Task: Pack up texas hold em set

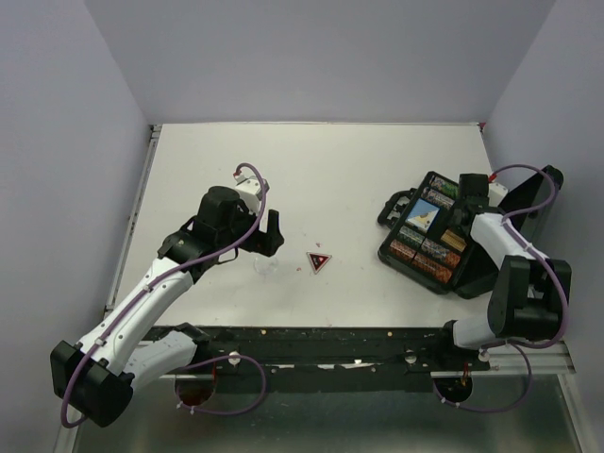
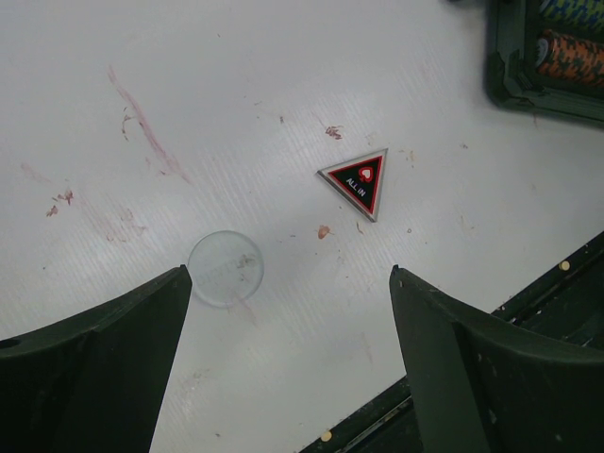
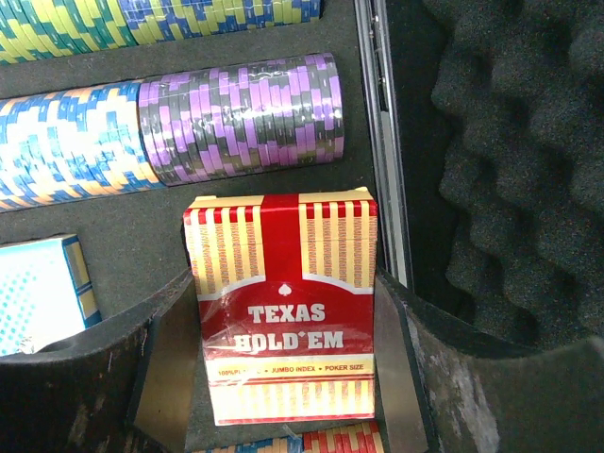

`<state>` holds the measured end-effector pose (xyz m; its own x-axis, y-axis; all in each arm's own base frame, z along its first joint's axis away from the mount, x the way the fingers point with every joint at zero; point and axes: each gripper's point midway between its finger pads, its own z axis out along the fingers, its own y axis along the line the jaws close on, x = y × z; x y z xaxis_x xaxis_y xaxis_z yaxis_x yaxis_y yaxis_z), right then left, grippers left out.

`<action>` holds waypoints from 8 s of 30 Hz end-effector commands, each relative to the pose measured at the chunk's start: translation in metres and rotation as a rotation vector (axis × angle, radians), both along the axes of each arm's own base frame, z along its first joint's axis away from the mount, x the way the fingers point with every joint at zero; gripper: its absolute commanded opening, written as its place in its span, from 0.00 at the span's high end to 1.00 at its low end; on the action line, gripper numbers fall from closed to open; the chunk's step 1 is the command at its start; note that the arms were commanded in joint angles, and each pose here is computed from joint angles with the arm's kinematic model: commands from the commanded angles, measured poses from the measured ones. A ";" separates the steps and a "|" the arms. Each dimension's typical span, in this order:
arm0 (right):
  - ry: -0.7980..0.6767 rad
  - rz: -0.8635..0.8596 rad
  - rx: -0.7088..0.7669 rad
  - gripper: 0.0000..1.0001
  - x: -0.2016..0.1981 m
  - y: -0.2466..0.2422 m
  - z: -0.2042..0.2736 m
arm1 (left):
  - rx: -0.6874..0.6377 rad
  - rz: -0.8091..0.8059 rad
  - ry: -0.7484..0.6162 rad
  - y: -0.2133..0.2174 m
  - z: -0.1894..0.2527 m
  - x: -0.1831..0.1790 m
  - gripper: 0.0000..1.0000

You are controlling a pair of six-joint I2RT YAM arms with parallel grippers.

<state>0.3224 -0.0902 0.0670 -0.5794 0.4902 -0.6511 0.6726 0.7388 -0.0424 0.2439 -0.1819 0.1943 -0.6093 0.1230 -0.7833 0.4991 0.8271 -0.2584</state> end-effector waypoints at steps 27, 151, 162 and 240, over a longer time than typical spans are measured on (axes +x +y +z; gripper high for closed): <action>-0.050 0.134 -0.034 0.02 0.028 0.004 0.054 | 0.000 -0.014 -0.016 -0.003 0.002 -0.004 0.05; 0.031 0.269 0.078 0.01 0.022 0.029 -0.003 | 0.016 -0.012 -0.012 -0.001 -0.002 -0.004 0.05; 0.143 0.290 0.136 0.01 0.007 0.037 -0.043 | 0.017 -0.013 -0.012 -0.001 -0.003 -0.004 0.05; 0.317 1.140 0.123 0.12 -0.062 0.383 -0.061 | -0.015 0.083 -0.022 0.020 0.007 0.012 0.03</action>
